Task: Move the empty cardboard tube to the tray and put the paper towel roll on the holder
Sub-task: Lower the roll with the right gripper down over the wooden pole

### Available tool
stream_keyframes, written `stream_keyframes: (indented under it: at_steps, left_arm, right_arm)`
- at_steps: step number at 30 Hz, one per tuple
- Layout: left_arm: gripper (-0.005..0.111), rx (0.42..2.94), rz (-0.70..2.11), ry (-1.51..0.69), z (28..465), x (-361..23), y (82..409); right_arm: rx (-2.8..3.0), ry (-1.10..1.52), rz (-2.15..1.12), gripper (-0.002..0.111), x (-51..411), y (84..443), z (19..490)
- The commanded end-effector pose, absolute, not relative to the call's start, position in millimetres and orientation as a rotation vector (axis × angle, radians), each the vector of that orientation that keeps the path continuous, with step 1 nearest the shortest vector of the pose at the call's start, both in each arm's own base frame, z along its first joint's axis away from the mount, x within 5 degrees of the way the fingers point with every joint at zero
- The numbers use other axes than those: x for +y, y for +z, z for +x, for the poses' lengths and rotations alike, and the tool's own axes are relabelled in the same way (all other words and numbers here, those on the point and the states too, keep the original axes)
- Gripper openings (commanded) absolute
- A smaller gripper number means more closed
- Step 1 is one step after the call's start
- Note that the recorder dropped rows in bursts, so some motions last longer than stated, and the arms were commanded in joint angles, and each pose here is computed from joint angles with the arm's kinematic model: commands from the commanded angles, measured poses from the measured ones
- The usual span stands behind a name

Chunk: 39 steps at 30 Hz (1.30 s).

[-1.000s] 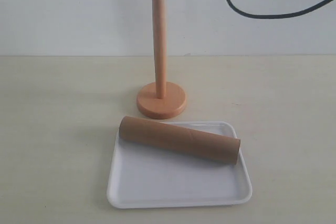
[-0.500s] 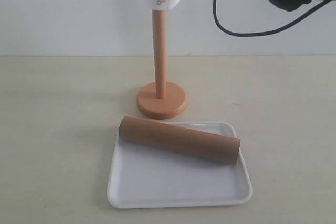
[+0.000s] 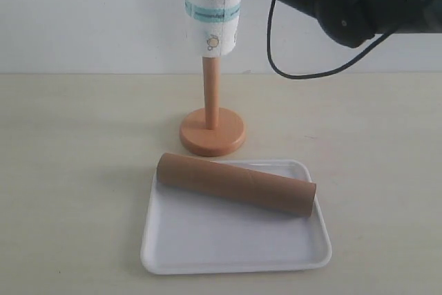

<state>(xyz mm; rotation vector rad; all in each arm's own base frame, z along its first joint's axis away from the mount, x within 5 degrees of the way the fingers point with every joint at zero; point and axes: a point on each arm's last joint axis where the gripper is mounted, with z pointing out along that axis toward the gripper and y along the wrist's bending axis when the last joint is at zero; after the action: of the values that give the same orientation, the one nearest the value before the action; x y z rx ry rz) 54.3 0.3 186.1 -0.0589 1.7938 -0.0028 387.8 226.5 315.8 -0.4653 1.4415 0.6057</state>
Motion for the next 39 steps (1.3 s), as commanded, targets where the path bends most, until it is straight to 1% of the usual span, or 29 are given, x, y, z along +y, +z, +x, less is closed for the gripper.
stream_keyframes:
  at_steps: [1,9,21,25,26,27,28,32,33,34,36,39]
  left_arm:
    - [0.005,1.792,-0.056,-0.012,54,0,185]
    - [0.005,1.792,-0.056,-0.012,54,0,185]
    - [0.005,1.792,-0.056,-0.012,54,0,185]
    - [0.005,1.792,-0.056,-0.012,54,0,185]
    - [0.005,1.792,-0.056,-0.012,54,0,185]
    - [0.005,1.792,-0.056,-0.012,54,0,185]
    - [0.005,1.792,-0.056,-0.012,54,0,185]
    - [0.005,1.792,-0.056,-0.012,54,0,185]
    - [0.005,1.792,-0.056,-0.012,54,0,185]
    - [0.005,1.792,-0.056,-0.012,54,0,185]
    - [0.005,1.792,-0.056,-0.012,54,0,185]
    - [0.005,1.792,-0.056,-0.012,54,0,185]
  right_arm:
    - [1.428,0.626,-0.48,0.001,236,310,389]
    - [1.482,0.71,-0.441,0.001,246,278,398]
    - [1.602,0.686,-0.453,0.001,251,231,409]
    - [1.643,0.663,-0.462,0.002,251,225,410]
    - [1.65,0.647,-0.48,0.006,251,224,410]
    - [1.651,0.627,-0.502,0.013,251,223,410]
    - [1.652,0.616,-0.512,0.022,251,222,410]
    - [1.65,0.613,-0.515,0.076,251,222,410]
    - [1.651,0.613,-0.513,0.087,250,222,410]
    - [1.651,0.613,-0.513,0.096,250,222,410]
    - [1.657,0.614,-0.504,0.105,250,222,410]
    - [1.651,0.616,-0.499,0.105,250,225,410]
